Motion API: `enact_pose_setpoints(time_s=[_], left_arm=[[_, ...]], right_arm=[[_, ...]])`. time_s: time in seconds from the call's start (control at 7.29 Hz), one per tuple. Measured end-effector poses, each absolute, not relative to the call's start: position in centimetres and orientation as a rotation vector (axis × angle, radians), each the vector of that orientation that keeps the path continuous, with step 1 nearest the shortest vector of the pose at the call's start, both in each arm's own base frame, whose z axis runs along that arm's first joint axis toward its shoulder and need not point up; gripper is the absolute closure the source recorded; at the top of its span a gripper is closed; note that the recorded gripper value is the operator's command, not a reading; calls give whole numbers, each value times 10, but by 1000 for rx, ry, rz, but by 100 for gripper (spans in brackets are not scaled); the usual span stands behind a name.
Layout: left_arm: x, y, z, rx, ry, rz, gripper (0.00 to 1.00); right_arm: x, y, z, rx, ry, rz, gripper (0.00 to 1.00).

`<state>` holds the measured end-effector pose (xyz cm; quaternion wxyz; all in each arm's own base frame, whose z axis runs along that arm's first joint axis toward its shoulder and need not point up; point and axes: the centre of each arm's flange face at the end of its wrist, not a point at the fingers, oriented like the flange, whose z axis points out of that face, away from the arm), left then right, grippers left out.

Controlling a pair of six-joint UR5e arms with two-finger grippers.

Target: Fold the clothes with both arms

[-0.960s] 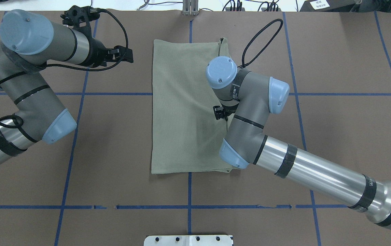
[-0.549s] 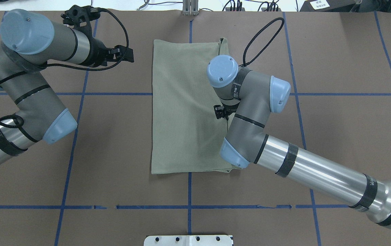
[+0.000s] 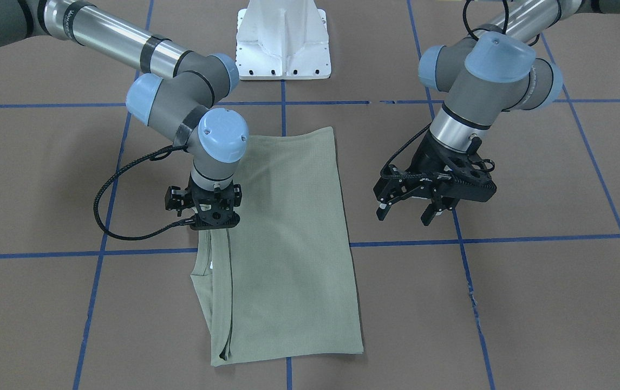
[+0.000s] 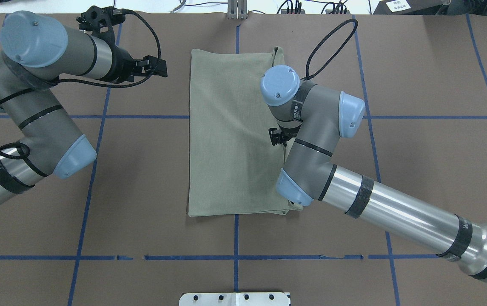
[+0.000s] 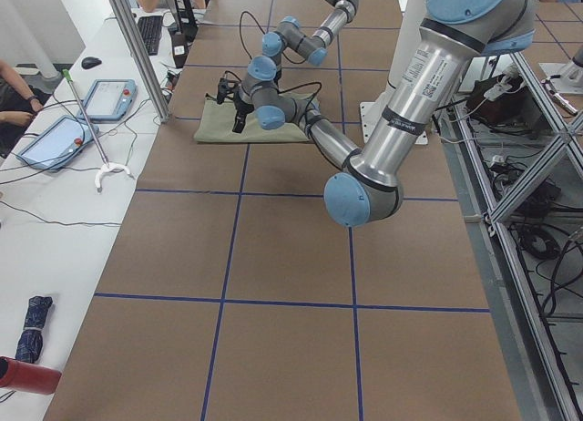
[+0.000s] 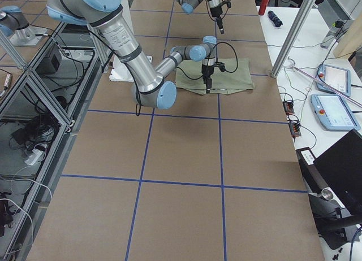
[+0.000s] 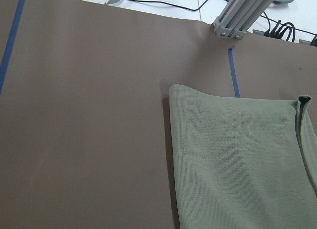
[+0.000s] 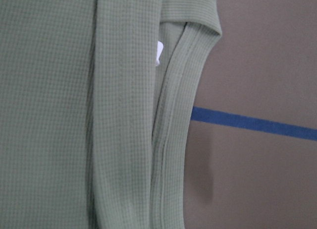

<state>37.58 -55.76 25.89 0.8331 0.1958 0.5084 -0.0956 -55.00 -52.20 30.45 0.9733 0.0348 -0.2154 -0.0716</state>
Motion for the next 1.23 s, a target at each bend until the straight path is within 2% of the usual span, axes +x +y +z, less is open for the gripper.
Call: enact_pose_setpoints(time_s=[0.82, 1.23], left_arm=[[381, -556, 249, 411, 1091, -206, 0], [382, -556, 245, 411, 1094, -204, 0]], right_arm=[[-506, -521, 349, 78, -410, -194, 0], [-490, -532, 337, 79, -445, -185, 0]])
